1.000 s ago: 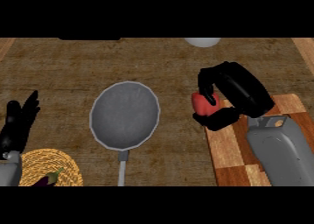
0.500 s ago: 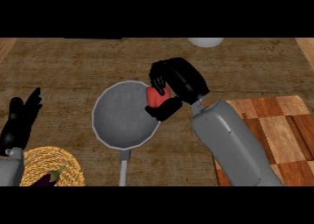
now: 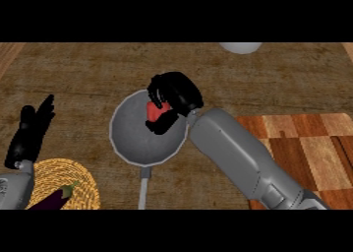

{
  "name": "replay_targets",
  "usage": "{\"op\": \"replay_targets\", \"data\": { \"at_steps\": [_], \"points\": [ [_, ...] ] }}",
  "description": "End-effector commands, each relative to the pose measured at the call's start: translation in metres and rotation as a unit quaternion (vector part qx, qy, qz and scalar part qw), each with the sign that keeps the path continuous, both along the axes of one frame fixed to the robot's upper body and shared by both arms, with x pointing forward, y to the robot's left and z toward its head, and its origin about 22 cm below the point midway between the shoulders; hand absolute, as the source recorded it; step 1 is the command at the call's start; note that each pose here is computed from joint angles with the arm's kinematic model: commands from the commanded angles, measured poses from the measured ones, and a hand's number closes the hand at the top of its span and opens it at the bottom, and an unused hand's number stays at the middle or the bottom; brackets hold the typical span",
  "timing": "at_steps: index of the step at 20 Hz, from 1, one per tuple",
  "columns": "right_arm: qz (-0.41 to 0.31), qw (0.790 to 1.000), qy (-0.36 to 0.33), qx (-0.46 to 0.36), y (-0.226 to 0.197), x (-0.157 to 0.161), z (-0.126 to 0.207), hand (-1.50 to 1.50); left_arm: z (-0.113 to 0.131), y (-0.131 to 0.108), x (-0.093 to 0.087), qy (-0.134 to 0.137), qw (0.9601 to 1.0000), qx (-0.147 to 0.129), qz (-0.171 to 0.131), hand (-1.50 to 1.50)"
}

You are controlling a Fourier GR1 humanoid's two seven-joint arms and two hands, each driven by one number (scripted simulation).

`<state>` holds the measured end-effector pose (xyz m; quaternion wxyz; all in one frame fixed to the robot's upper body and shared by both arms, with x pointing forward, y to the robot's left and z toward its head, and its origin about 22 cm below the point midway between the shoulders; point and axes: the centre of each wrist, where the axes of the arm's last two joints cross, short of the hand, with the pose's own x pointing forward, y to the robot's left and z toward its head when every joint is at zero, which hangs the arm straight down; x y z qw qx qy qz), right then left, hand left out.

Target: Pick the bell pepper from the cutting board and place it in the pan

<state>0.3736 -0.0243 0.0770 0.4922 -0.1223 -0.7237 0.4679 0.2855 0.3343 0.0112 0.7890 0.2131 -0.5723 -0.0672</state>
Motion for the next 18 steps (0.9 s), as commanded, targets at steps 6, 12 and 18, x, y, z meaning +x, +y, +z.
{"op": "replay_targets", "data": {
  "at_steps": [6,12,18],
  "points": [
    [-0.003,0.995,0.083,0.046,-0.004,0.002,-0.035,1.5,0.018,-0.016,0.022,-0.011,0.9995,-0.006,-0.03,0.0],
    [0.0,0.991,0.114,0.062,-0.001,-0.013,-0.057,-1.5,0.009,-0.016,0.023,-0.011,0.9993,0.0,-0.036,0.0],
    [0.006,0.987,0.105,0.123,0.006,-0.02,-0.054,-1.5,0.013,-0.037,0.03,-0.016,0.9985,0.003,-0.052,0.0]
  ]
}}
